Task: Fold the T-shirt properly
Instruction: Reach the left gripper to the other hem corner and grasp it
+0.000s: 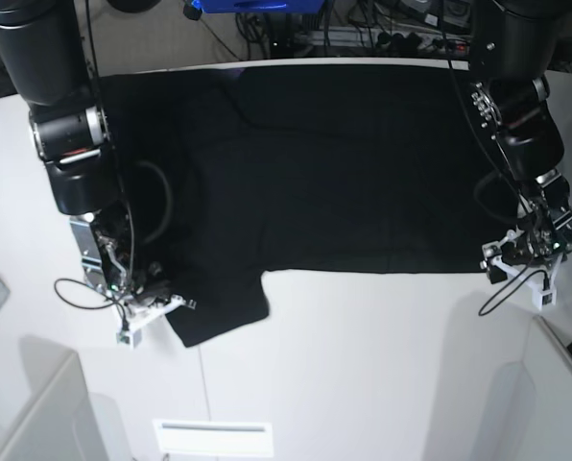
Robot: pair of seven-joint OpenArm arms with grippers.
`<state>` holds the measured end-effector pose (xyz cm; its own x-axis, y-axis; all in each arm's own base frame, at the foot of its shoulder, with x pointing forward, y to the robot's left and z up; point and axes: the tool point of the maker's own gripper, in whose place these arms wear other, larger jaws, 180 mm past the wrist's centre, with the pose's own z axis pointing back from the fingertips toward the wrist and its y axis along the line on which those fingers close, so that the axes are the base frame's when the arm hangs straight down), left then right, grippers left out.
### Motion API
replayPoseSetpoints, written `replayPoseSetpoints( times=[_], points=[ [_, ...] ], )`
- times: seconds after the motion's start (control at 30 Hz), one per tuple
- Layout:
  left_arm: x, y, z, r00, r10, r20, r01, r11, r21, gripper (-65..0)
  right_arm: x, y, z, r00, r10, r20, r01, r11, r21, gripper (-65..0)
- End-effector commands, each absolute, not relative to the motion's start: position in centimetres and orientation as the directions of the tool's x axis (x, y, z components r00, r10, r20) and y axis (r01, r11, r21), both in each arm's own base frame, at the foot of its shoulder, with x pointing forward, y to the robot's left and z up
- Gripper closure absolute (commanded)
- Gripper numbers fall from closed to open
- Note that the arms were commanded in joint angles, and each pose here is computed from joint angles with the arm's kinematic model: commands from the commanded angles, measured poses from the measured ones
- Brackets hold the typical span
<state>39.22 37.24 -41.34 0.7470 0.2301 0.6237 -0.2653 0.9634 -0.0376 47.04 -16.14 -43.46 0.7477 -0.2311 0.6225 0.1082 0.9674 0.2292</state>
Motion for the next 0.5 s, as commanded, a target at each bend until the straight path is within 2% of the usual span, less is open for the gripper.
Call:
replayPoseSetpoints(
  times=[0.0, 0.4, 0.47],
  points=[
    [40.3, 38.3, -40.0, 0.712, 0.235, 0.662, -0.279, 0.959, -0.041, -54.8, 48.7, -16.4, -41.4, 0.716, -0.231, 0.659, 0.098, 0.968, 0.233, 0.0],
    [39.7, 37.7, -41.5, 0.718, 0.25, 0.65, -0.281, 0.958, -0.058, -54.6, 48.8, -16.4, -41.4, 0.715, -0.231, 0.66, 0.097, 0.968, 0.233, 0.0],
    [39.5, 37.7, -41.7, 0.72, 0.253, 0.646, -0.282, 0.957, -0.06, -53.0, 48.8, -16.4, -41.4, 0.715, -0.231, 0.66, 0.097, 0.968, 0.233, 0.0]
  ],
)
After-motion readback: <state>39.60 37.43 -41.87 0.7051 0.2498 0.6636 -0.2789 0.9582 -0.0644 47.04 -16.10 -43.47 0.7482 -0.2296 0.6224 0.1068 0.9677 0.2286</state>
